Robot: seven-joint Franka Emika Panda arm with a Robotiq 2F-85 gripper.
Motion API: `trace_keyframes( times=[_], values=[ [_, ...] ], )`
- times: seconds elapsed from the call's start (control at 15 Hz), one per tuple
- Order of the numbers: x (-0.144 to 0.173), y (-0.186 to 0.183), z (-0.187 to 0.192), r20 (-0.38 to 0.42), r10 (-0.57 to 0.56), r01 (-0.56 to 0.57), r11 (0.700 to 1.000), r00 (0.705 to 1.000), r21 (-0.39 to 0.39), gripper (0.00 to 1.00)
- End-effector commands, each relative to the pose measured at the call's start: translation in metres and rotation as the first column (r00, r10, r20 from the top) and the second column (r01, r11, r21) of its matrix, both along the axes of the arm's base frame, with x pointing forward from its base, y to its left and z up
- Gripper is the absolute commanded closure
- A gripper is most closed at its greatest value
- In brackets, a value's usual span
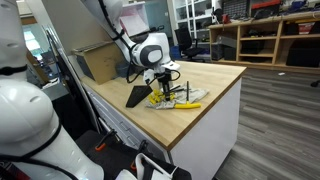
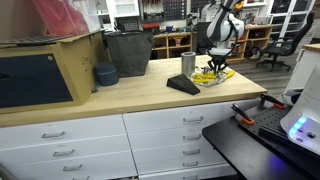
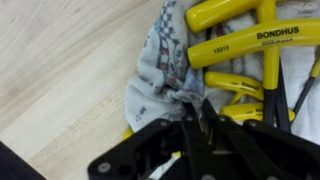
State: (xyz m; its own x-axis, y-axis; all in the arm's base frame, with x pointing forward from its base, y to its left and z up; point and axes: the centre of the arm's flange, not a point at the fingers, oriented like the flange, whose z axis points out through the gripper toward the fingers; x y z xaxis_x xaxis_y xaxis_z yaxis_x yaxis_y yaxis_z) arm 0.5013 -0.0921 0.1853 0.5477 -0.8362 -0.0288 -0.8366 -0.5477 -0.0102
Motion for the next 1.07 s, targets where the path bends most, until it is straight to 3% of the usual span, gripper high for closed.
trace_keyframes(
  times=[0.0,0.27,0.4,0.53,0.6,1.0],
  values=[
    [-0.023,0.017,0.028,0.037,0.095,-0.094,0.995,0.995,-0.029,0.97],
    [-0.04,0.04,0.038,0.022,0.257,-0.251,0.956,0.966,-0.151,0.97],
    [-0.054,0.055,0.035,0.011,0.328,-0.323,0.935,0.945,-0.147,0.97],
    [-0.064,0.063,0.027,-0.002,0.318,-0.317,0.942,0.948,-0.115,0.97],
    [-0.068,0.067,0.021,-0.009,0.311,-0.31,0.944,0.95,-0.111,0.67],
    [-0.098,0.077,0.005,-0.021,0.373,-0.372,0.918,0.928,-0.134,0.25]
  ],
)
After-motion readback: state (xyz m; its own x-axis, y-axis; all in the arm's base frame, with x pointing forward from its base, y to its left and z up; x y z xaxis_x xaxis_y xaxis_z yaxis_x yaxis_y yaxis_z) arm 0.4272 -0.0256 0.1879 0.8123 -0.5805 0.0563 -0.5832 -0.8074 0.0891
